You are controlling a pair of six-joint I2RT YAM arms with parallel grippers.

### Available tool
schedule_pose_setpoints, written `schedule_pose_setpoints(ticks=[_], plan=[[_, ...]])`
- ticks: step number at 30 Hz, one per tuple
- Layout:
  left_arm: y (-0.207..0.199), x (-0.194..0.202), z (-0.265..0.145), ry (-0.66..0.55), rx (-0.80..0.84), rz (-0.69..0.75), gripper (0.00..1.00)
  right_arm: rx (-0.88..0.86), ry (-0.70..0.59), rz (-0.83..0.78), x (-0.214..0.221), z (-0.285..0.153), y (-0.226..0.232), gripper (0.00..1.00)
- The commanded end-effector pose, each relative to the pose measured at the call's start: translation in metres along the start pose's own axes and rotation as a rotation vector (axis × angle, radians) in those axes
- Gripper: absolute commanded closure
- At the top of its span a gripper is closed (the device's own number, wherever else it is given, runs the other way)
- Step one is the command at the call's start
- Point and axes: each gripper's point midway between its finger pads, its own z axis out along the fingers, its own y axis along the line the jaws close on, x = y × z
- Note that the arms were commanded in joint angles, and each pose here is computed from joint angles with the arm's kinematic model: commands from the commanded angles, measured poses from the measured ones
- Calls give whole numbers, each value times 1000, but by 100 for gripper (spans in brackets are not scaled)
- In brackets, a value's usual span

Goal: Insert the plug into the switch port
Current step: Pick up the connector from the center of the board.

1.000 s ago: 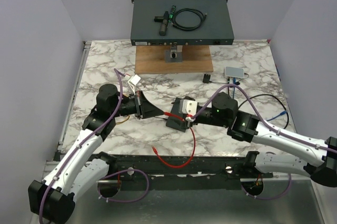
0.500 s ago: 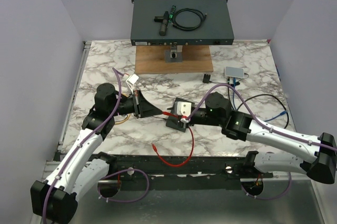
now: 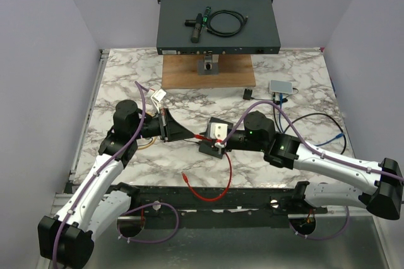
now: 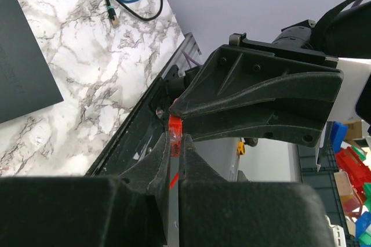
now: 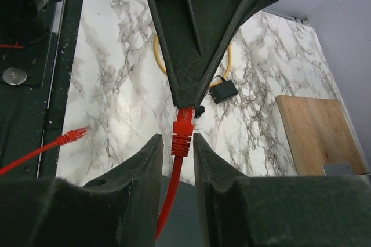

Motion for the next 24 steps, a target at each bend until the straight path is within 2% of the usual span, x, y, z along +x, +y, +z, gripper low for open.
schedule_pose_setpoints(ticks=[1,6,12,17,21,24], plan=[[-6,1,-1,13,45,24,100,6,-5,-7,2,4,1,71],[-8,2,-2,13,54,25,100,16,-1,-7,3,4,-1,71],[-9,2,-2,12,56,26,100,14,-1,-6,3,4,-1,84],[-8,2,-2,12,55,19,100,25,1,-8,3,3,-3,85],[-8,2,-2,12,59,13,100,46,0,-11,2,2,-6,99],[-10,1,-1,11,74,7,100,54,5,-8,2,2,-8,99]])
